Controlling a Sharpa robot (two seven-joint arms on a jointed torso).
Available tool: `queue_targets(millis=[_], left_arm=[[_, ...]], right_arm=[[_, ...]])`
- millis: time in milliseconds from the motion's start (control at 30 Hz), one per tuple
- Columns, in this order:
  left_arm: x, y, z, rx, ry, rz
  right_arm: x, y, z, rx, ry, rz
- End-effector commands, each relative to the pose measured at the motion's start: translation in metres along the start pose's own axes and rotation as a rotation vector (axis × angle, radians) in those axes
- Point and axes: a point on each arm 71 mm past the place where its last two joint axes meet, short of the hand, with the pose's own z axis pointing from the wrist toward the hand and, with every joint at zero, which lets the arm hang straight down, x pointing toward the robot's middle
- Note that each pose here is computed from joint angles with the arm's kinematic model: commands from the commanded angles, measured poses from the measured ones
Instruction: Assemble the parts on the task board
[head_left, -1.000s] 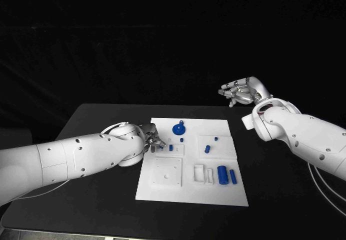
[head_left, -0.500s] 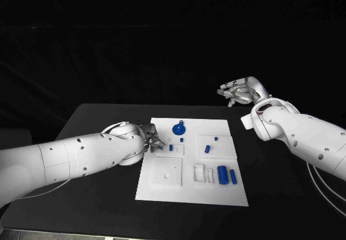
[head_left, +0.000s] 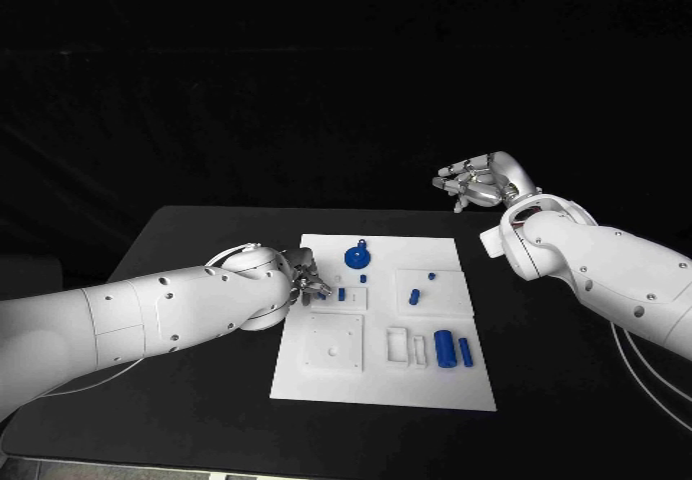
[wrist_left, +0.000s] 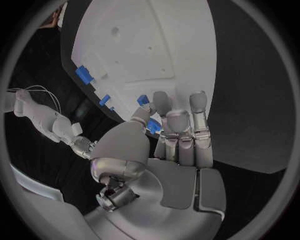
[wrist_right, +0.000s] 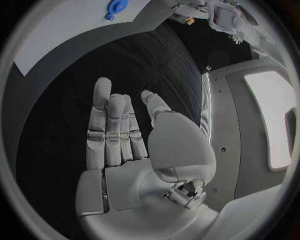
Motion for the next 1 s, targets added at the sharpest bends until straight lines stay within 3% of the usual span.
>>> queue_targets(millis=[33, 1000], left_arm=[[0.0027, -0.0026, 0.0001, 0.016, 0.010, 0.019], [0.0069, -0.0011, 0.0005, 0.010, 0.070, 0.055]], right_arm=[[0.0014, 0.0024, 0.0001, -0.015, 0.013, 0.003], [0.0033, 0.0033, 0.0003, -0.018, 0.022, 0.003]])
